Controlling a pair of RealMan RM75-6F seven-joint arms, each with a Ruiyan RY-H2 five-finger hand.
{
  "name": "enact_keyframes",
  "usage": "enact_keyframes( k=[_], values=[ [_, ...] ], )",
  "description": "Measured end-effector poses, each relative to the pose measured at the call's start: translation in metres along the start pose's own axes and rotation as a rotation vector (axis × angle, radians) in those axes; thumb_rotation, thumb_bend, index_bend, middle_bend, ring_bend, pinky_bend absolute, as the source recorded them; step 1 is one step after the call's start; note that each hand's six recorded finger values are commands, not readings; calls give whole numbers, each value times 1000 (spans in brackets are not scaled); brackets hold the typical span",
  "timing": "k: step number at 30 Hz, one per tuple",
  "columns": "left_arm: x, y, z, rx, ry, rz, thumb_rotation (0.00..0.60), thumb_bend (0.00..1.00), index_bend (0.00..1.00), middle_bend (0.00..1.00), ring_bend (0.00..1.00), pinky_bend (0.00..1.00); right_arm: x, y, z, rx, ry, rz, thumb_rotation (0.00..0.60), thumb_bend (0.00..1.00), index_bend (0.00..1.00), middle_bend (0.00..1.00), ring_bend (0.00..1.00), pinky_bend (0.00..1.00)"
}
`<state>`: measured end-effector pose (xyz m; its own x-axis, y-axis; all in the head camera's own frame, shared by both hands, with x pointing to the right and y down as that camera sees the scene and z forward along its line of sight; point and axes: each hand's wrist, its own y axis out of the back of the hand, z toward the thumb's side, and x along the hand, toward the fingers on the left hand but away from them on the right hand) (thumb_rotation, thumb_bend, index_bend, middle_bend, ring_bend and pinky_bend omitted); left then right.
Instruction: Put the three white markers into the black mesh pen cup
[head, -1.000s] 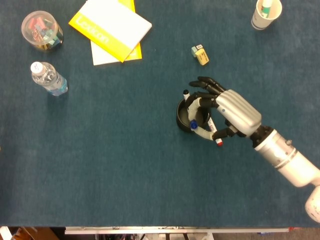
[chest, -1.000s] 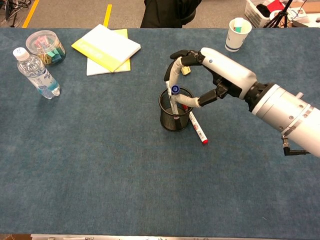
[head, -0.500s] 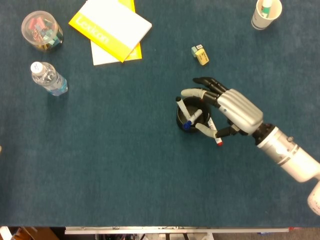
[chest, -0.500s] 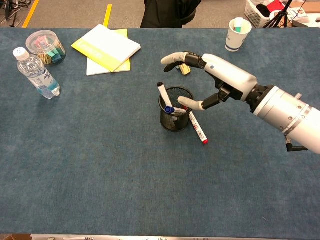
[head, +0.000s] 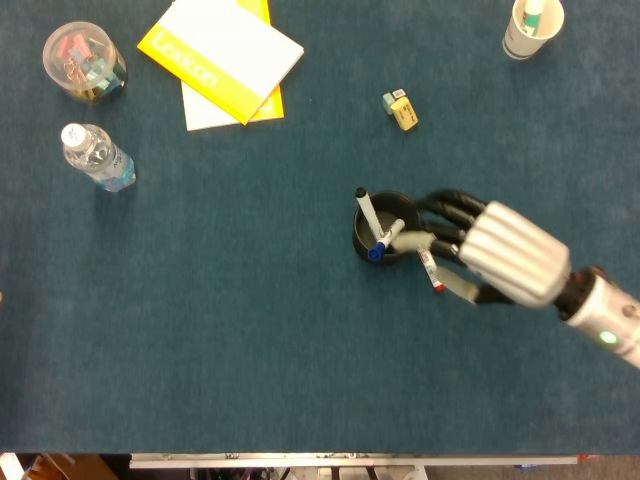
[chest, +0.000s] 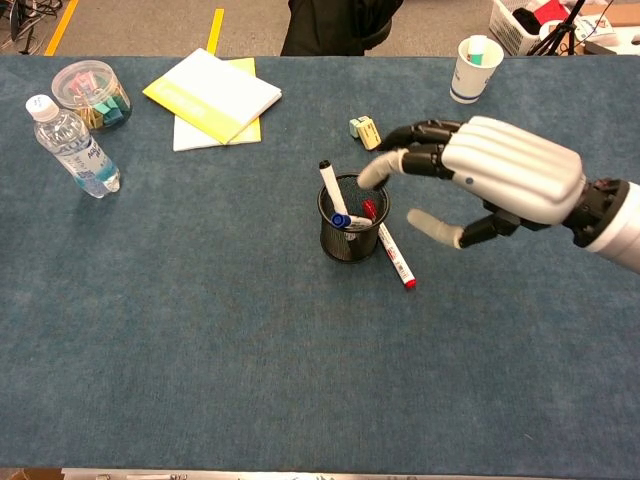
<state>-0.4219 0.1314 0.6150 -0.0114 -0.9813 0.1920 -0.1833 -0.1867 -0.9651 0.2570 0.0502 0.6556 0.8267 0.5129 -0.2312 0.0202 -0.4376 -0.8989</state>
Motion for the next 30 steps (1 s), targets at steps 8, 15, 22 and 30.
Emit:
enact_keyframes(
  k=[8,15,22,30],
  values=[
    [0,-2,2,-1,-7,-6,600,149,195,177,174,137,31,-45,-1,35,-13,246,600,463,326,390,216,242],
    [0,-2,1,0,-2,-8,600,149,195,177,174,137,30,-78,-3,34,-11,334,600,464,326,391,222,254],
    [-1,-2,-1,1,6,-11,600,150,195,177,174,137,16,-96,-10,15,-32,337,600,463,326,391,222,254],
    [0,-3,-3,2,10,-11,600,150,195,177,174,137,2,-104,-21,3,-66,325,600,464,326,391,222,254]
  ],
)
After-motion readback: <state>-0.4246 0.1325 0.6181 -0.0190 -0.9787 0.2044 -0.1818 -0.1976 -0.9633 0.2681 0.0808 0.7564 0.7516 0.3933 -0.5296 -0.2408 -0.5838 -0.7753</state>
